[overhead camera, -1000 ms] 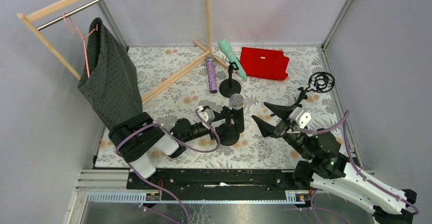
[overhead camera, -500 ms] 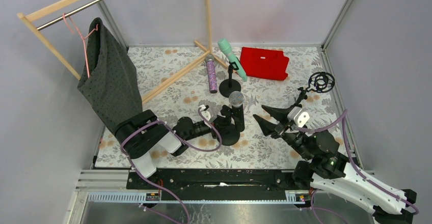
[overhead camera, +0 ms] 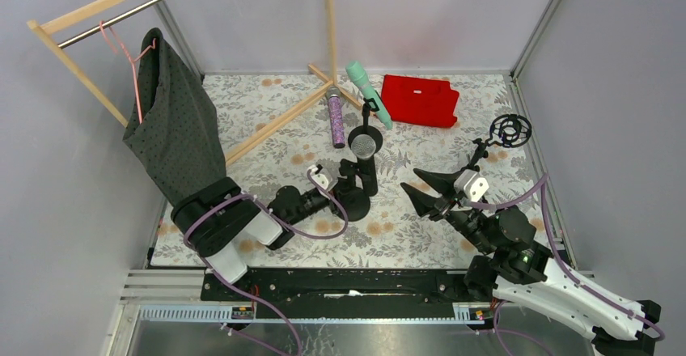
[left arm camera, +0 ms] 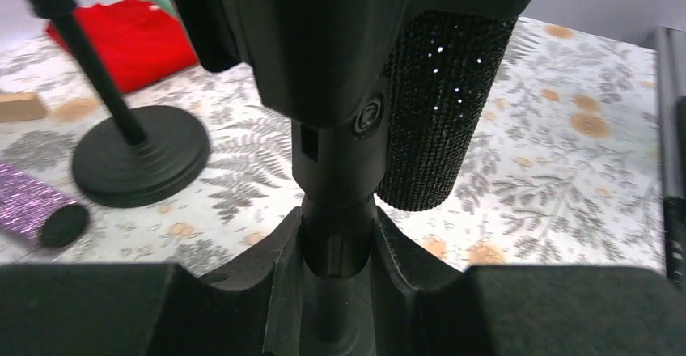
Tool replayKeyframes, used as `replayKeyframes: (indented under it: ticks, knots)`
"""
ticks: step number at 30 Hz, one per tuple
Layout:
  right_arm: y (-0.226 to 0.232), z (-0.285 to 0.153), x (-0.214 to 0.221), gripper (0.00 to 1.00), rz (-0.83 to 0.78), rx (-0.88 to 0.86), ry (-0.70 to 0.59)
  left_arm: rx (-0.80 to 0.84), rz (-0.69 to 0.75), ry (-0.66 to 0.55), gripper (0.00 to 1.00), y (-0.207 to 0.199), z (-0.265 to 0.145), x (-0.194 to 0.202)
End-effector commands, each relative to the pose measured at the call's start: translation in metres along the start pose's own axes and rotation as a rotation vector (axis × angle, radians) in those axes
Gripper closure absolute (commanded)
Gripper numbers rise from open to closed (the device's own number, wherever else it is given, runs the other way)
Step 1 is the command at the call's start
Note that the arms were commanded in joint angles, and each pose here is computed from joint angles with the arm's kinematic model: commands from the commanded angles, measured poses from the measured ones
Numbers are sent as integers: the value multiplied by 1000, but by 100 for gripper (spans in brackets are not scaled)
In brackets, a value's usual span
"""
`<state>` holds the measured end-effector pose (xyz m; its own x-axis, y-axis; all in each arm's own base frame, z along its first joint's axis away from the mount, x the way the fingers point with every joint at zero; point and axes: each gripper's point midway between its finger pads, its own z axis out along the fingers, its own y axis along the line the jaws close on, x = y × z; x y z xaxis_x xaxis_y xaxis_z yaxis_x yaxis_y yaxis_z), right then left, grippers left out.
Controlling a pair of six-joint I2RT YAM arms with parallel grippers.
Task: Attach the microphones to the stand
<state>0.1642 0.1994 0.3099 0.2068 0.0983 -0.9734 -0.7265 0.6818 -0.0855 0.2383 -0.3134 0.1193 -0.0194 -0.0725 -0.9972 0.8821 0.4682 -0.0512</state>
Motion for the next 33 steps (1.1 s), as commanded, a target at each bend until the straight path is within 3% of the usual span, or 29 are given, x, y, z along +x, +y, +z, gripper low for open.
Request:
replayKeyframes:
  ticks: [1,17,25,33]
  knots:
    - [0,0,-2,50,21,8,-13,-182,101,-155,100,42,-5,-42]
    - [-2,-8,-10,54,53,10,-20,-302,62,-233,100,141,42,-54]
    - [-4,-10,-15,53,58,17,-31,-190,35,-204,100,139,65,-42]
    - [-4,-11,-16,52,59,19,-33,-176,-13,-196,78,133,58,-40]
